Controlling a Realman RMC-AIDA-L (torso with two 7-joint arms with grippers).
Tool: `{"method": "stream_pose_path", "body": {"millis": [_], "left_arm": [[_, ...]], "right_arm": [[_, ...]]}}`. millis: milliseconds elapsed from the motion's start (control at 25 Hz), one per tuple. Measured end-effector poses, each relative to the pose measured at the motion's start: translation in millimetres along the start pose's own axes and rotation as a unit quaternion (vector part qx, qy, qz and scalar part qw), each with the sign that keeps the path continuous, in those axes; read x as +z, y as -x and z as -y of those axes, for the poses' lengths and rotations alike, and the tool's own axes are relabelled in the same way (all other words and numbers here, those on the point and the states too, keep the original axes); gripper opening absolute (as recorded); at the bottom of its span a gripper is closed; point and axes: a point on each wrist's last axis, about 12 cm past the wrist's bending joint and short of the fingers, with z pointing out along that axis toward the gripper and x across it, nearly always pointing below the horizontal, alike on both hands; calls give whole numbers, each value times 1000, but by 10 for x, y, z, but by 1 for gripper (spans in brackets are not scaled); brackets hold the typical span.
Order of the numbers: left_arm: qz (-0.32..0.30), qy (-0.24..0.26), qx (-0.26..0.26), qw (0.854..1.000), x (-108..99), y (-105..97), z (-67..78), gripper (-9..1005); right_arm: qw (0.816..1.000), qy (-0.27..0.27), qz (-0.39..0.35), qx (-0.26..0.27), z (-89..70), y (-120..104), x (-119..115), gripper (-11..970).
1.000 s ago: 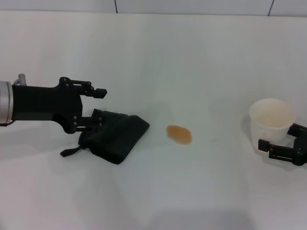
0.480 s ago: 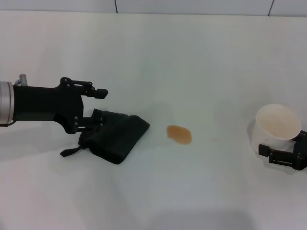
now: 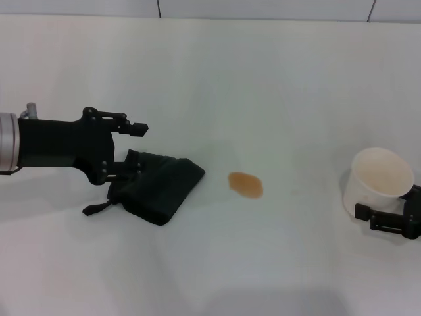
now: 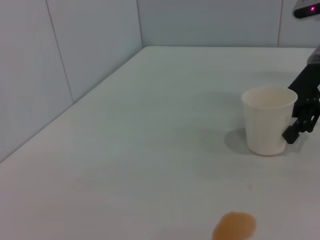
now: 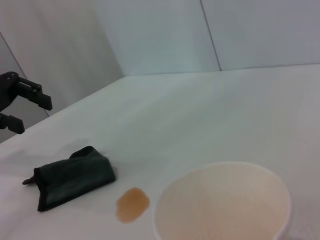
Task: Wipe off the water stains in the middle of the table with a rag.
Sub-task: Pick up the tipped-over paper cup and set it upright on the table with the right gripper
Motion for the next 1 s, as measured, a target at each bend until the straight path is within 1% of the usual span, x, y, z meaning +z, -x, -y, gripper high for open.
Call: {"method": "stream_pose_path", "body": {"millis": [400,800,1000], "left_arm": [[0,0,-2,1000,4,-4,6,561],[0,0,0,1000,5,-1,3,559],[0,1,-1,1000,2,-7,5,558]], "right_arm": [[1000,9,-2,2,-12,4,-5,856],[1000,-2,3,-11,-19,33,126,856],[1000,6,1,-18,-18,80,187,855]]}}
